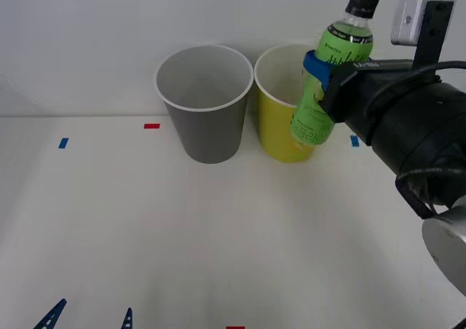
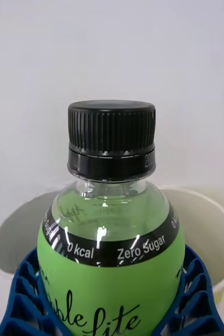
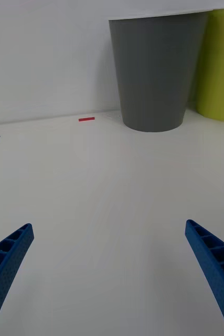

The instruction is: Put cans in the gray bin and PET bottles in the light green bin.

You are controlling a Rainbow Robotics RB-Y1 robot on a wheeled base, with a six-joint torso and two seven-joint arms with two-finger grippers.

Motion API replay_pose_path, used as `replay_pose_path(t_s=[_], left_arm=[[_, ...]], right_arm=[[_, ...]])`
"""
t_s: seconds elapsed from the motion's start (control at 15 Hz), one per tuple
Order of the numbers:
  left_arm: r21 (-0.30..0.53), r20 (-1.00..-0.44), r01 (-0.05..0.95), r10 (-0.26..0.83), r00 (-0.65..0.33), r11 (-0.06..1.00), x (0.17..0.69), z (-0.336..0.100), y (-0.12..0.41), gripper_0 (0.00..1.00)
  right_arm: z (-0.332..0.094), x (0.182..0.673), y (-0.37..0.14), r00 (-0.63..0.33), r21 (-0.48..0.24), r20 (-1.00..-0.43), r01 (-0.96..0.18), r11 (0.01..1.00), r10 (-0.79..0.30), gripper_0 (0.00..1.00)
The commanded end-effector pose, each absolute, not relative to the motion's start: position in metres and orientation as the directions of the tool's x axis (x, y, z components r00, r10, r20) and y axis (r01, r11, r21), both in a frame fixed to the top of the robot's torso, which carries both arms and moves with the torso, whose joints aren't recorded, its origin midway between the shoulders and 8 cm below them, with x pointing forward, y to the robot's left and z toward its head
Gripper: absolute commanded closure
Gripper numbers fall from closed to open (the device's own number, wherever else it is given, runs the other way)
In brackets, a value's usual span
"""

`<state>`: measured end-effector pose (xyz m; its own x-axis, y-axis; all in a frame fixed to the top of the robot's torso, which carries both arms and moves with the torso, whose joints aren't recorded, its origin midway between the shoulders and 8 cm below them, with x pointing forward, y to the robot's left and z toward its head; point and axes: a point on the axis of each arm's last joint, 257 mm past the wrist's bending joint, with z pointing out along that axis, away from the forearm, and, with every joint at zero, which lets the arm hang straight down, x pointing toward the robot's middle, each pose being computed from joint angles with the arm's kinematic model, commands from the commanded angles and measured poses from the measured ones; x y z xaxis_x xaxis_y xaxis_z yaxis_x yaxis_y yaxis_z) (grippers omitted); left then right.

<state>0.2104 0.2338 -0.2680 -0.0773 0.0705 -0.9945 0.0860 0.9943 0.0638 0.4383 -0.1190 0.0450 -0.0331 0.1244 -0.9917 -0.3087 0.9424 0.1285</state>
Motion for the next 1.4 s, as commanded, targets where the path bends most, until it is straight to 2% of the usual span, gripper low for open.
replay_pose_path(t_s=[0.07, 0.2, 0.8, 1.0, 1.4], left_arm=[[0.064, -0.995, 0.086, 0.071, -0.077, 0.994, 0.21, -0.268, 0.234, 0.0], [0.064, -0.995, 0.086, 0.071, -0.077, 0.994, 0.21, -0.268, 0.234, 0.0], [0.064, -0.995, 0.086, 0.071, -0.077, 0.994, 0.21, -0.268, 0.234, 0.0], [0.064, -0.995, 0.086, 0.071, -0.077, 0.994, 0.21, -0.268, 0.234, 0.0], [0.064, -0.995, 0.086, 0.071, -0.077, 0.994, 0.21, -0.268, 0.234, 0.0]], right_arm=[[0.095, 0.441, -0.114, 0.017, 0.117, -0.992, -0.31, 0.944, 0.128, 1.0], [0.12, 0.443, -0.112, 0.069, 0.101, -0.989, -0.336, 0.937, 0.131, 1.0], [0.127, 0.527, -0.128, 0.149, 0.035, -0.985, -0.307, 0.951, 0.084, 1.0], [0.123, 0.556, -0.138, 0.177, 0.025, -0.981, -0.289, 0.957, 0.079, 1.0], [0.095, 0.587, -0.151, 0.143, -0.002, -0.989, -0.249, 0.969, 0.034, 1.0]])
